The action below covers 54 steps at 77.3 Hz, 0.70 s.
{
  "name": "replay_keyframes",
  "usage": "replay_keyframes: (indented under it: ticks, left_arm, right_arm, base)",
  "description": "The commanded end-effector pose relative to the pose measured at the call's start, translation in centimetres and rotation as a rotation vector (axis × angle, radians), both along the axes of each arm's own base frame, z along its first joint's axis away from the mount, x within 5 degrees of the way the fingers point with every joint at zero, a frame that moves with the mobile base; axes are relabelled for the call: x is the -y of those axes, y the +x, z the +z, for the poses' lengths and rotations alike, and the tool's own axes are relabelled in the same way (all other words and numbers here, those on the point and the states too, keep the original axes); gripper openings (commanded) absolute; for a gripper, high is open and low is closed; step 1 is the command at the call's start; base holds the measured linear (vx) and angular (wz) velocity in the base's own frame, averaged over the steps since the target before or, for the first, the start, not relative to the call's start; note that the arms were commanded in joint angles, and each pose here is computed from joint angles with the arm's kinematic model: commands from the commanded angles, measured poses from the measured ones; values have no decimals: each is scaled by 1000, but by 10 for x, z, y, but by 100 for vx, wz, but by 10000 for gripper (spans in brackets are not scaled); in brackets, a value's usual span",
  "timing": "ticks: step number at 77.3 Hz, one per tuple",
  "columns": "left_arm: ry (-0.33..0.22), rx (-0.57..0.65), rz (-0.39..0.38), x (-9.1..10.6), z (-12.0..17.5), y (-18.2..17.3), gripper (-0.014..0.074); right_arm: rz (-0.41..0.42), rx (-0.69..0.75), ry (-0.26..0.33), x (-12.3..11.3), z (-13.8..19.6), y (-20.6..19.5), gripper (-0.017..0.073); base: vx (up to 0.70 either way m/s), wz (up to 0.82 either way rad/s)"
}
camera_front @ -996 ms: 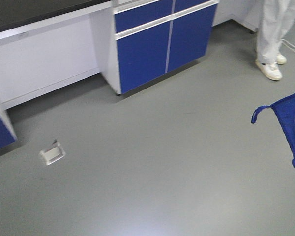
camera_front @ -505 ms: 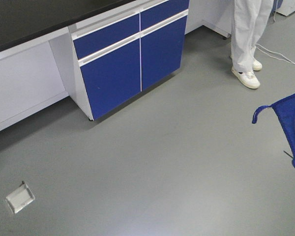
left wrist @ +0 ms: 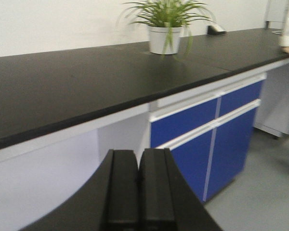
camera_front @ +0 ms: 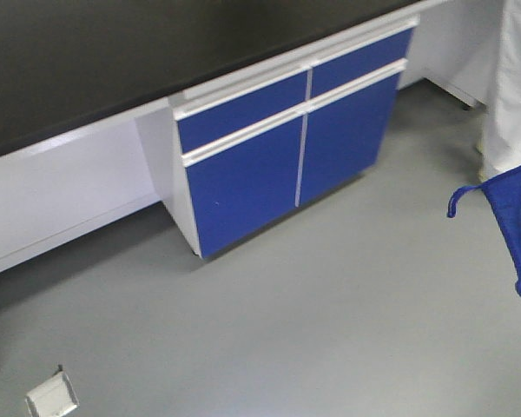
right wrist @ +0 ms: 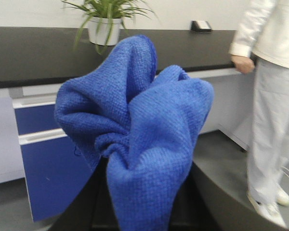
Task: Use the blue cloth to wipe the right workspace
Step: 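Turn the base to face the other black bench with the wall socket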
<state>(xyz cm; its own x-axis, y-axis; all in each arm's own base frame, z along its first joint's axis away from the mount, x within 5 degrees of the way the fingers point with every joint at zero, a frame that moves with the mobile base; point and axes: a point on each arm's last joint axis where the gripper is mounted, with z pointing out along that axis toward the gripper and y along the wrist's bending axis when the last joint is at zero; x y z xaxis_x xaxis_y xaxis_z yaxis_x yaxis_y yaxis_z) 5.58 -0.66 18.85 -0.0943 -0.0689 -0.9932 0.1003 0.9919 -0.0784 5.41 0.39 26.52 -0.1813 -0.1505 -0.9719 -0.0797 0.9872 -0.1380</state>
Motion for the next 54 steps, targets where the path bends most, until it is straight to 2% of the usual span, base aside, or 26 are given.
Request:
replay_keyframes:
  ticks: [1, 54]
  left_arm:
    - [-14, 118, 8, -1, 17, -1, -6]
    - [-14, 118, 8, -1, 17, -1, -6]
  right_arm:
    - [-7, 109, 2, 1, 17, 1, -4]
    - [-7, 109, 2, 1, 17, 1, -4]
  base:
    - [41, 45]
    - [36, 52]
